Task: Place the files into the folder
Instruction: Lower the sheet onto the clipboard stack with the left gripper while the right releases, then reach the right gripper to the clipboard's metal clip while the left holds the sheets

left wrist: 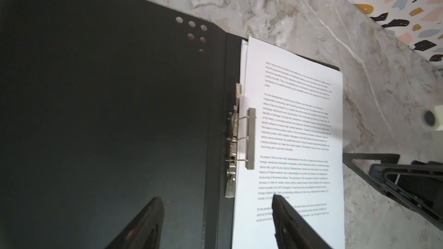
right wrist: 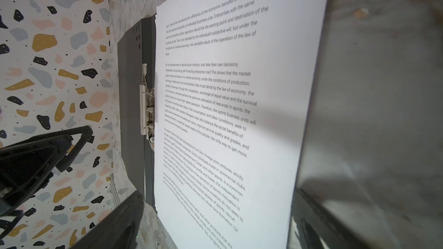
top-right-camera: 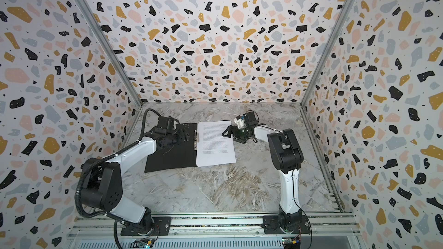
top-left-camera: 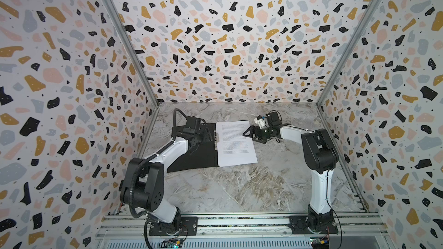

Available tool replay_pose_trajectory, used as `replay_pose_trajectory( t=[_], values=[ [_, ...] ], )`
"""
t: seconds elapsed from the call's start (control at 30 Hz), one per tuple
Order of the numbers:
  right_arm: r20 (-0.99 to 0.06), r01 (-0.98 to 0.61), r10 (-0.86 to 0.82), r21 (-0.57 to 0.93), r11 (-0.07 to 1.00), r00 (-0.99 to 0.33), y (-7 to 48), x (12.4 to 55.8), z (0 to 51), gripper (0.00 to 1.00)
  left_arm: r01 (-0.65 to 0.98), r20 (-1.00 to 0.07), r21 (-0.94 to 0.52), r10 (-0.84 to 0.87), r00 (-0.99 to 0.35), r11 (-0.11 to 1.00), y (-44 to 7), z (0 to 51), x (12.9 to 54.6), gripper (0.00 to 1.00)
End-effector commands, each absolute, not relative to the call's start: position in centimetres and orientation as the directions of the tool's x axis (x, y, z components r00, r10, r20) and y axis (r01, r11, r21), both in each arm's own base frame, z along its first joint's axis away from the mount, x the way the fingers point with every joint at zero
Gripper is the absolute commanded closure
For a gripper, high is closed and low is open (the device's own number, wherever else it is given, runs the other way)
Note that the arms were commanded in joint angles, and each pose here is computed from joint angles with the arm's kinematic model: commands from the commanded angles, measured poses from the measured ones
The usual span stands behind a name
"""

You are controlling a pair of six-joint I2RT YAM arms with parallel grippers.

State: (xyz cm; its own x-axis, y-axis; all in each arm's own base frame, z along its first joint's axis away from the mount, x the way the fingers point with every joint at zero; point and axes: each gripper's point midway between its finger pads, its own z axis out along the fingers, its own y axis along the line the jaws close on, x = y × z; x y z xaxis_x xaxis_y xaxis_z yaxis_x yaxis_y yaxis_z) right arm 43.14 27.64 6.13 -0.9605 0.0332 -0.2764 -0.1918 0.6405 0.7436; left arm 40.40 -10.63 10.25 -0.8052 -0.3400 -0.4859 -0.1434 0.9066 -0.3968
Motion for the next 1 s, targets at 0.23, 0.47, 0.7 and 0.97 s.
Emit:
replay_pose_trajectory(
  t=[0.23, 0.47, 0.7, 0.97],
  values=[
    [-0.296, -0.195, 0.031, 0.702, 0.685, -0.955, 27.3, 43.3, 8.0, 0.02, 0.069, -0.513, -0.558, -0.279, -0.812, 0.827, -13.5, 10.7, 48.4, 0.26],
    [-0.320, -0.199, 0.043, 0.685, 0.700, -0.947, 27.0, 43.5, 8.8, 0.02, 0.133, -0.496, -0.633, -0.267, -0.826, 0.763, -15.7, 9.3, 51.2, 0.25],
    [-0.311, -0.175, 0.065, 0.683, 0.709, -0.948, 26.8, 43.7, 8.5, 0.02, 0.159, -0.437, -0.718, -0.262, -0.861, 0.677, -17.6, 7.6, 52.3, 0.25],
    [-0.298, -0.161, 0.067, 0.677, 0.718, -0.952, 26.6, 43.7, 7.9, 0.02, 0.144, -0.373, -0.794, -0.286, -0.882, 0.591, -18.8, 6.9, 50.9, 0.25]
  ],
)
